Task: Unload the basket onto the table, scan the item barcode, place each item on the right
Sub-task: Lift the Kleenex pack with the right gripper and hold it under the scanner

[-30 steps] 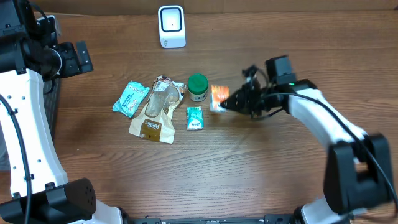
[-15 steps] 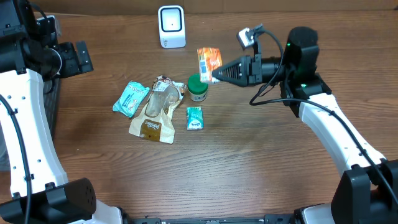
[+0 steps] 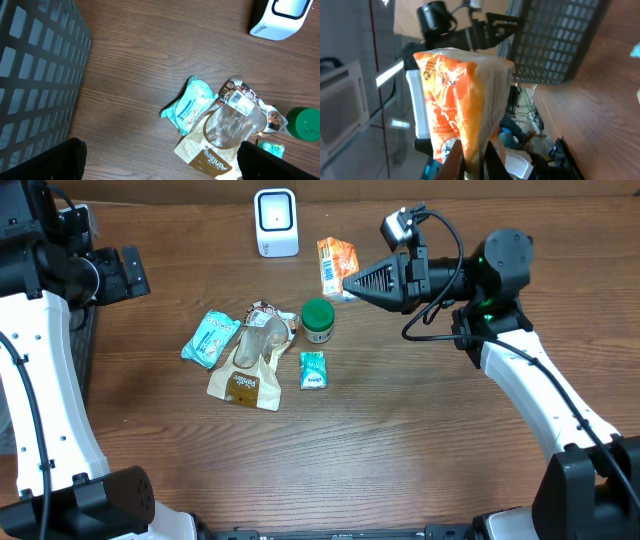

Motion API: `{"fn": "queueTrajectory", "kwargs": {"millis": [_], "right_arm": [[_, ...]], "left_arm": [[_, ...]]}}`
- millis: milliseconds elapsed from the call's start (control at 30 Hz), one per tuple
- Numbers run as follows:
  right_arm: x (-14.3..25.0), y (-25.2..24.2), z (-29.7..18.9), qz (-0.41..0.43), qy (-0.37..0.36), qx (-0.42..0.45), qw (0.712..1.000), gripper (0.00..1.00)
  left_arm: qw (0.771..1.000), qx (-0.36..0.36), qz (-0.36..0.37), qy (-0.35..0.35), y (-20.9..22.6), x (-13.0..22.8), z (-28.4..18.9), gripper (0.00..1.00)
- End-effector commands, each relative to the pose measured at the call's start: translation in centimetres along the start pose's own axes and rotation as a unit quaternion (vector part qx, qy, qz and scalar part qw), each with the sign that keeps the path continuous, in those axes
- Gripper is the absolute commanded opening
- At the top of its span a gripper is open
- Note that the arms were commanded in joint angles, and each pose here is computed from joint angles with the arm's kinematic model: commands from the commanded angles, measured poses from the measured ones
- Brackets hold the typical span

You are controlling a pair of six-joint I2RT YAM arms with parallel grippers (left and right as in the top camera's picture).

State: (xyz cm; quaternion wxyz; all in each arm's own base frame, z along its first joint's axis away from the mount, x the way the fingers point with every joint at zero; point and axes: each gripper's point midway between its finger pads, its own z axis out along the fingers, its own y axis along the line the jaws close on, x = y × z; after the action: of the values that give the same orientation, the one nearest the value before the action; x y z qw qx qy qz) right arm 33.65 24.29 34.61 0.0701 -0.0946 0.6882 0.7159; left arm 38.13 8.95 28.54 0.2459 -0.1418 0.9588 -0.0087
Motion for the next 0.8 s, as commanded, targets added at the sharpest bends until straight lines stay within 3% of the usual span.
{"fn": "queueTrajectory", "kwargs": {"millis": [0, 200, 467, 767], "right_arm": [[-0.5, -3.0, 0.8, 0.001, 0.001, 0.014, 1.000, 0.04], [-1.1, -7.6, 2.2, 0.020, -0.007, 0.036, 0.999, 0.04], [-1.3, -8.5, 3.7, -0.009, 0.011, 0.055, 0.998, 0.04], [-1.4, -14.2, 3.9, 0.002, -0.038, 0.245, 0.969, 0.04]], "left_arm": [[1.000, 0.005, -0.001, -0.005, -0.4, -0.2, -0.3, 1.00], [1.000, 0.005, -0.001, -0.005, -0.4, -0.2, -0.3, 1.00], [1.000, 0.005, -0.001, -0.005, -0.4, -0.2, -0.3, 0.99], [1.000, 0.005, -0.001, -0.006, -0.4, -0.3, -0.3, 0.99]]}}
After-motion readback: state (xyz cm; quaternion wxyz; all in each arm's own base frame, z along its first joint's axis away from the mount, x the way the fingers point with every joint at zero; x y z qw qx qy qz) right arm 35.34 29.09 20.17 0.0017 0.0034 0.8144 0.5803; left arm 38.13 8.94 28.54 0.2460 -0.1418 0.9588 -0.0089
